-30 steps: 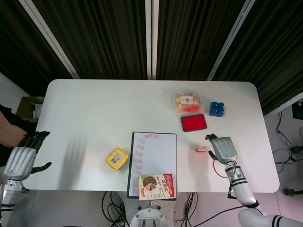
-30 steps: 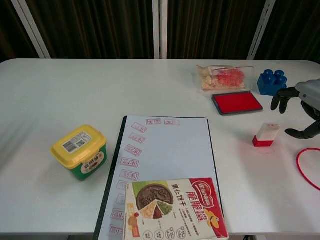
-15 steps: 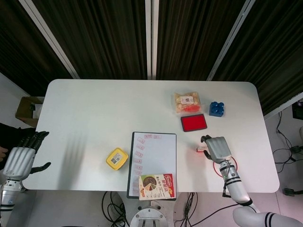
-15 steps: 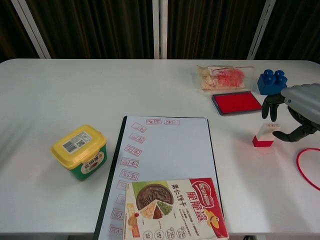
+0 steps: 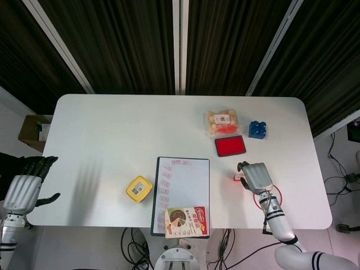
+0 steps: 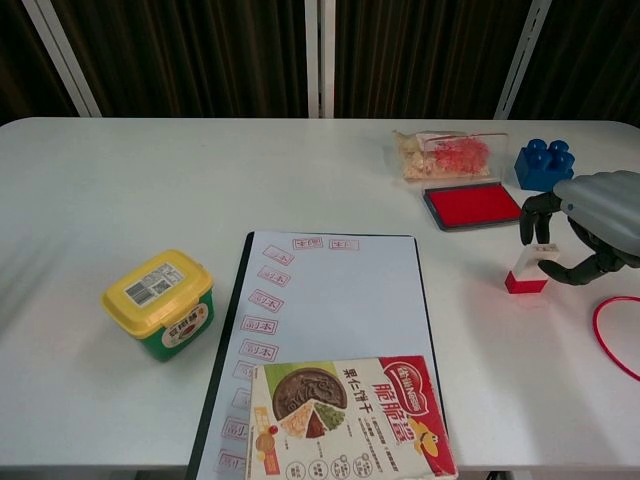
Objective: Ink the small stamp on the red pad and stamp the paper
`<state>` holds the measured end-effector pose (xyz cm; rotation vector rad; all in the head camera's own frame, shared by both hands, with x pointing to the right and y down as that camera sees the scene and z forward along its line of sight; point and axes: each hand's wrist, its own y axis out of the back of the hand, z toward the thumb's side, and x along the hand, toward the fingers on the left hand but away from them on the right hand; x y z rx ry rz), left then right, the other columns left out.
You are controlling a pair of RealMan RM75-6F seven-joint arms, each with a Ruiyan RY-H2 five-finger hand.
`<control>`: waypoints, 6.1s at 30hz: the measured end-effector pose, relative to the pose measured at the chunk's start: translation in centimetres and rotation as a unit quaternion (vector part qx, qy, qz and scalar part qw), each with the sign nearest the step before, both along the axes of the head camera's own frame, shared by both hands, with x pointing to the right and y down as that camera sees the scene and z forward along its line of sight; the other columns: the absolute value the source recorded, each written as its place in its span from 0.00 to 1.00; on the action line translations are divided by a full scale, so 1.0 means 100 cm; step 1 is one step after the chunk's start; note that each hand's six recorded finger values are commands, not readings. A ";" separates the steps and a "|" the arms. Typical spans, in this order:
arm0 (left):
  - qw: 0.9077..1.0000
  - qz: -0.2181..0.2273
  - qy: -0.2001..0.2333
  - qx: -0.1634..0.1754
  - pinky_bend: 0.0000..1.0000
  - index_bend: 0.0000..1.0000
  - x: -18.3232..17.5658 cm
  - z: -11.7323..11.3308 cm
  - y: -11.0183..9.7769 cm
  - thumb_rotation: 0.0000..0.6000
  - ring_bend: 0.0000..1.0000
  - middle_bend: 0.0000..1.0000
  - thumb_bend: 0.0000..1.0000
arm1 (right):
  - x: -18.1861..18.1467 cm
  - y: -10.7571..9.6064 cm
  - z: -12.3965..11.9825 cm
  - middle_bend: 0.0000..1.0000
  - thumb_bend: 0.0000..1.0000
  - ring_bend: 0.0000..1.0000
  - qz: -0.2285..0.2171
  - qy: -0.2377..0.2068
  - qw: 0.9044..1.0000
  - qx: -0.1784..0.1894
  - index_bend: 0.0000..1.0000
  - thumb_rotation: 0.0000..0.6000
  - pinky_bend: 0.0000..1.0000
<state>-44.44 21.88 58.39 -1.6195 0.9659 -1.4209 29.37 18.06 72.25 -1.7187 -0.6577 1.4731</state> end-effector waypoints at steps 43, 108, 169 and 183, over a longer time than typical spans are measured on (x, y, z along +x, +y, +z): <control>1.000 -0.004 -0.004 -0.005 0.20 0.12 -0.003 0.002 -0.001 1.00 0.12 0.14 0.00 | -0.002 -0.097 -0.004 0.76 0.41 0.85 -0.053 -0.002 0.999 0.011 0.89 1.00 1.00; 1.000 -0.004 -0.007 -0.012 0.20 0.12 -0.005 0.006 -0.006 1.00 0.12 0.14 0.00 | -0.011 -0.146 0.021 0.87 0.44 0.90 -0.063 -0.062 0.996 0.027 1.00 1.00 1.00; 1.000 -0.020 0.003 -0.003 0.20 0.12 -0.021 -0.002 0.003 1.00 0.12 0.14 0.00 | -0.157 -0.060 0.025 0.88 0.48 0.91 0.008 -0.048 0.998 -0.026 1.00 1.00 1.00; 1.000 -0.021 0.004 -0.002 0.20 0.12 -0.022 -0.002 0.002 1.00 0.12 0.14 0.00 | -0.161 -0.060 0.030 0.88 0.48 0.91 0.006 -0.040 0.999 -0.024 1.00 1.00 1.00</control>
